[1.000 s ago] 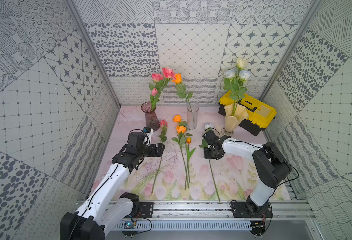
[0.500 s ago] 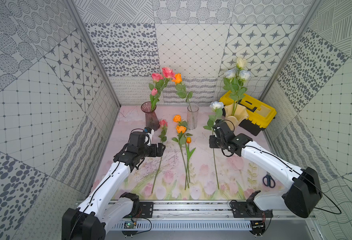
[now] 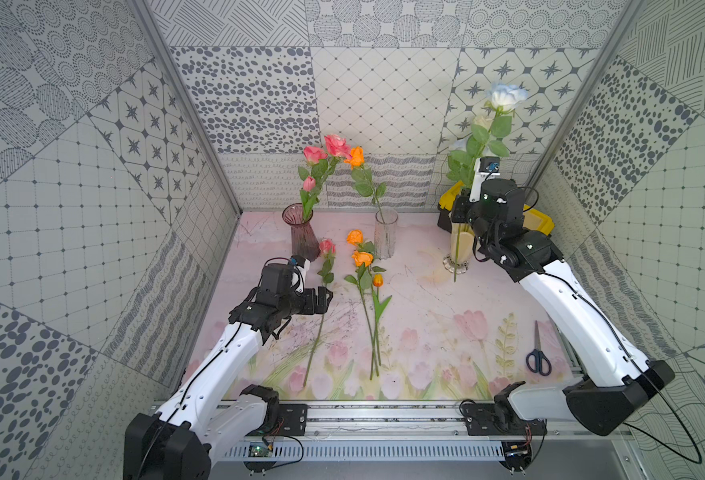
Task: Arrange the flowers in different vases according to their variety
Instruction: Insert the flower into the vase.
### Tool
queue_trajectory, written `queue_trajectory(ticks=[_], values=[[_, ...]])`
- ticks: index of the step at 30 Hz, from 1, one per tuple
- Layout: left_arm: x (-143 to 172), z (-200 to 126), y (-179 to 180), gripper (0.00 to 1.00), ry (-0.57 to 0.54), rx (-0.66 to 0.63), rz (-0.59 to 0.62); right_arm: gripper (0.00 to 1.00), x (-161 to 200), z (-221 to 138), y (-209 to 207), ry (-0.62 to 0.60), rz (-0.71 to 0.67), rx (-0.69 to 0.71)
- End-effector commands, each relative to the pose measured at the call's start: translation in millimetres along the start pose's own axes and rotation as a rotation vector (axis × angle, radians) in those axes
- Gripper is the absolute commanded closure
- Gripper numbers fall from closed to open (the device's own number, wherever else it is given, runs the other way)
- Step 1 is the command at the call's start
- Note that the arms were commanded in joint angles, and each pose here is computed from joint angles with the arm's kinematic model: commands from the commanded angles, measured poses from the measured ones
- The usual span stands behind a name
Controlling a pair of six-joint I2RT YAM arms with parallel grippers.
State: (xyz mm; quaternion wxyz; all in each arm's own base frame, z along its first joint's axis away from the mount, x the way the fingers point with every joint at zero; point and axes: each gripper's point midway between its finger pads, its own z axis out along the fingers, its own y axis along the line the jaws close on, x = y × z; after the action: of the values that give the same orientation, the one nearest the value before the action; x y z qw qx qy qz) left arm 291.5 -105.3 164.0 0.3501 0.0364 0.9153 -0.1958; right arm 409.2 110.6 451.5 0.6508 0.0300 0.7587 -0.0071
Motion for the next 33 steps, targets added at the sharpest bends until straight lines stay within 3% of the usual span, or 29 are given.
queue_trajectory(ticks=[1,9,16,20,29,30,33], values=[[1,1,-3,0.03,0.006,0.014,-0.004,1.0,-57,9,-13,-0.198,-0.016,0.093],[3,2,-5,0.03,0.013,0.019,-0.002,1.0,-100,30,-31,-0.344,0.013,0.224],[3,2,-6,0.03,0.012,0.021,0.001,1.0,-107,52,-38,-0.367,0.007,0.27],[2,3,-6,0.03,0.013,0.022,0.001,1.0,-92,66,-43,-0.325,0.003,0.29],[4,3,-6,0.03,0.019,0.021,0.001,1.0,-14,87,-50,-0.187,-0.018,0.333],[4,3,-6,0.03,0.019,0.021,0.002,0.93,-6,87,-50,-0.171,-0.02,0.336],[6,4,-5,0.03,0.025,0.013,0.001,0.52,7,83,-55,-0.139,-0.009,0.344]])
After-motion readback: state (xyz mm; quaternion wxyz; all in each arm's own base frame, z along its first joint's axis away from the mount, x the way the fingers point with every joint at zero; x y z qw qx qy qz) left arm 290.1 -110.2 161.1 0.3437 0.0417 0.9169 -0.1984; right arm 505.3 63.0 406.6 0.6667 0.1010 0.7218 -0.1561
